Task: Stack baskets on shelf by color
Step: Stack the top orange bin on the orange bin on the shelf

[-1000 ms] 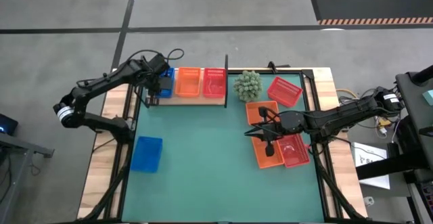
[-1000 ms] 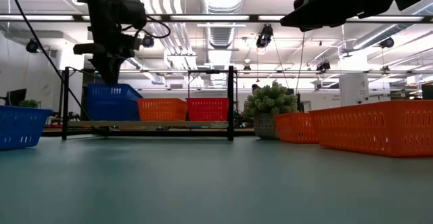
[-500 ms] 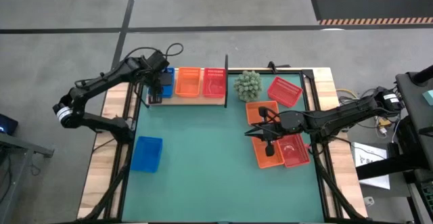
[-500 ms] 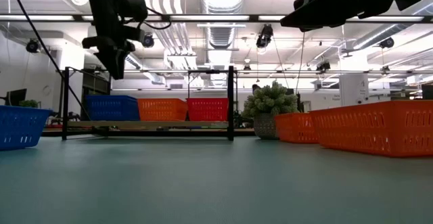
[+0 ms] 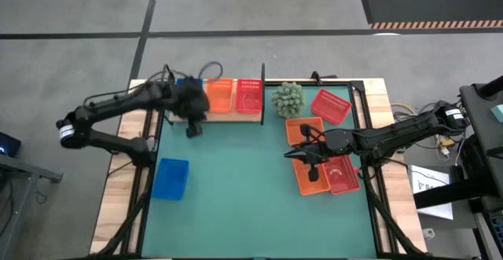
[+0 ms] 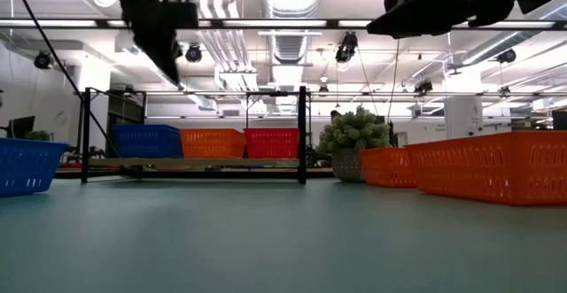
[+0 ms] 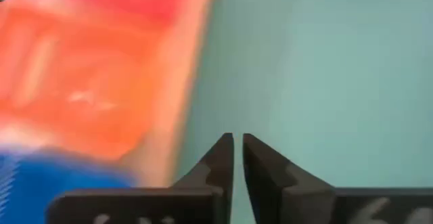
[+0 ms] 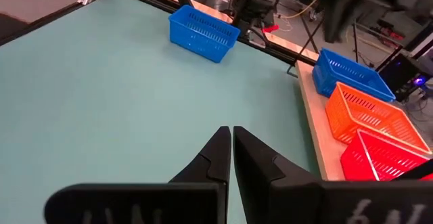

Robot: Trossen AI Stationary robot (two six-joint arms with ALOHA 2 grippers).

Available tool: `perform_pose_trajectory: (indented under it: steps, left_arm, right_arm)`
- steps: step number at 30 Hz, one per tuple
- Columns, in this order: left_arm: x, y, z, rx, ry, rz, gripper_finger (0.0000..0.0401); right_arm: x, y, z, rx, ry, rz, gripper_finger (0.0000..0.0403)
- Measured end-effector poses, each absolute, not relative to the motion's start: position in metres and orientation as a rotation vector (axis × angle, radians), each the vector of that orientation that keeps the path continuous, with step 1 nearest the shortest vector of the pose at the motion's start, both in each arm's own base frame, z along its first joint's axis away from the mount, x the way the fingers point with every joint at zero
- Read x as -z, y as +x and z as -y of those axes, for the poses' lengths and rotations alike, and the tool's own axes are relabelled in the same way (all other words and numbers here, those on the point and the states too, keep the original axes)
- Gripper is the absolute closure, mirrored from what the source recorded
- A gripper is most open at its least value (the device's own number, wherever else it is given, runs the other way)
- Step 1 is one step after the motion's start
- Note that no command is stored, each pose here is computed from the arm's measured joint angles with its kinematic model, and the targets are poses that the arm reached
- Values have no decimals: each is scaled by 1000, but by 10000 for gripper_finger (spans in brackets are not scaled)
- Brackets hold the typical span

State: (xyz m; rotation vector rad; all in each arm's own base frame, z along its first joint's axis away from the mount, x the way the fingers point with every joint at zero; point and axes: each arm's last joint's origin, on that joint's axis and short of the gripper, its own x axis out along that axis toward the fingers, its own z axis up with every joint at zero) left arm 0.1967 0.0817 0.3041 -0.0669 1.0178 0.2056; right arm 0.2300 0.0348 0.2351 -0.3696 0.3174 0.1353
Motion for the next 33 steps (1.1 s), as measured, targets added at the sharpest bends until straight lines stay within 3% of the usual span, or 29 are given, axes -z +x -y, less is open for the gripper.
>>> perform_pose_trajectory:
  steps: [5,12,22,28,33]
  left_arm:
    - [-299,217,-8,-49,-67,-755,395]
    - [-283,224,53,-50,-23,-455,395]
    - [-247,245,70,-32,-43,-136,395]
    - [-239,253,72,-27,17,-101,395]
    - [-239,253,72,-28,17,-100,395]
  right_arm:
    - [-234,230,-32,-131,-413,-320,392]
    - [-234,231,-20,-87,-436,-329,392]
    - [-235,232,-8,-43,-471,-335,392]
    - [-235,233,-8,-36,-433,-328,390]
    - [-235,233,-8,-25,-371,-329,365]
